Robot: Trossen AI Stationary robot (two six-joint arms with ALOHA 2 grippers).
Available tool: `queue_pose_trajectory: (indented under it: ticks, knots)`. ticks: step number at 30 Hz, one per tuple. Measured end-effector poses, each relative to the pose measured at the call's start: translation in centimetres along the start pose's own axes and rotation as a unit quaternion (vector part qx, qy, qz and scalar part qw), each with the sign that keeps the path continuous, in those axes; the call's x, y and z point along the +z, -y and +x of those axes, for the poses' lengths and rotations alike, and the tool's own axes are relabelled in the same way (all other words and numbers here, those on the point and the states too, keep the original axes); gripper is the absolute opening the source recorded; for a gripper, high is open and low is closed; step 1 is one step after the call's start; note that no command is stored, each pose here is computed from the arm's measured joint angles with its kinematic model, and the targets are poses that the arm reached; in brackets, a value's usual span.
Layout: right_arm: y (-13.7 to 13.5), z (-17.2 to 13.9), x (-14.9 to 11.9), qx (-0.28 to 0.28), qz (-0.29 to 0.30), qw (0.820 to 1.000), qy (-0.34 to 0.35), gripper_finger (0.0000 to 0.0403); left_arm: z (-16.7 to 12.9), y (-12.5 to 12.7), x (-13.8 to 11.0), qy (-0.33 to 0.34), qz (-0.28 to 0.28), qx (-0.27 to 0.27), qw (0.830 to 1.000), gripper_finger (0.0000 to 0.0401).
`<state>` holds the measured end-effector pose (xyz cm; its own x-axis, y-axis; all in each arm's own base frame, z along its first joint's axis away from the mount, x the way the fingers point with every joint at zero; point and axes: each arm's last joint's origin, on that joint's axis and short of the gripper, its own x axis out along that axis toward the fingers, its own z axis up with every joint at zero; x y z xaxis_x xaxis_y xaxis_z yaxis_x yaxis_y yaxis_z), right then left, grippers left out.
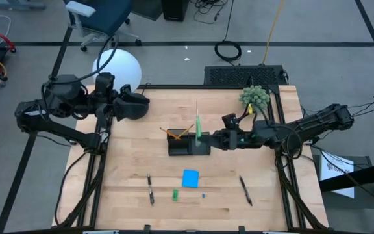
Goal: Pick and place office supplies into organizer
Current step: Put the green scissor into the black desk organizer
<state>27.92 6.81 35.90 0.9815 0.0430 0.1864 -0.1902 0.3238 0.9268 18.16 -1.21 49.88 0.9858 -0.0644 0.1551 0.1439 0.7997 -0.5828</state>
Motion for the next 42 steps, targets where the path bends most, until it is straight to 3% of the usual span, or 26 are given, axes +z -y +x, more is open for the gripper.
queue_pose_trajectory:
  ticks: [15,22,26,32,35,42]
  knots:
    - [-1.6,-0.1,0.7,0.082,0.019,0.996,0.034,0.0009,1.8,-0.3,-1.2,-0.036,-0.024,-0.006,0.999,0.0166]
    - [-2.7,0.4,1.0,0.095,0.009,0.995,0.041,0.0009,2.2,0.2,-1.3,-0.035,0.061,-0.043,0.997,0.0166]
    - [-3.9,1.2,1.4,0.110,-0.007,0.993,0.050,0.0009,2.2,0.4,-1.4,-0.022,0.133,-0.033,0.990,0.0166]
    - [-5.9,2.5,1.9,0.135,-0.033,0.988,0.069,0.0009,2.2,1.1,-1.3,0.008,0.255,-0.043,0.966,0.0166]
    - [-6.7,2.8,2.4,0.141,-0.045,0.986,0.081,0.0009,2.1,1.3,-1.4,0.019,0.311,-0.023,0.950,0.0170]
    - [-8.1,3.7,2.8,0.176,-0.050,0.977,0.113,0.0009,1.9,2.0,-1.9,0.030,0.463,0.063,0.884,0.0211]
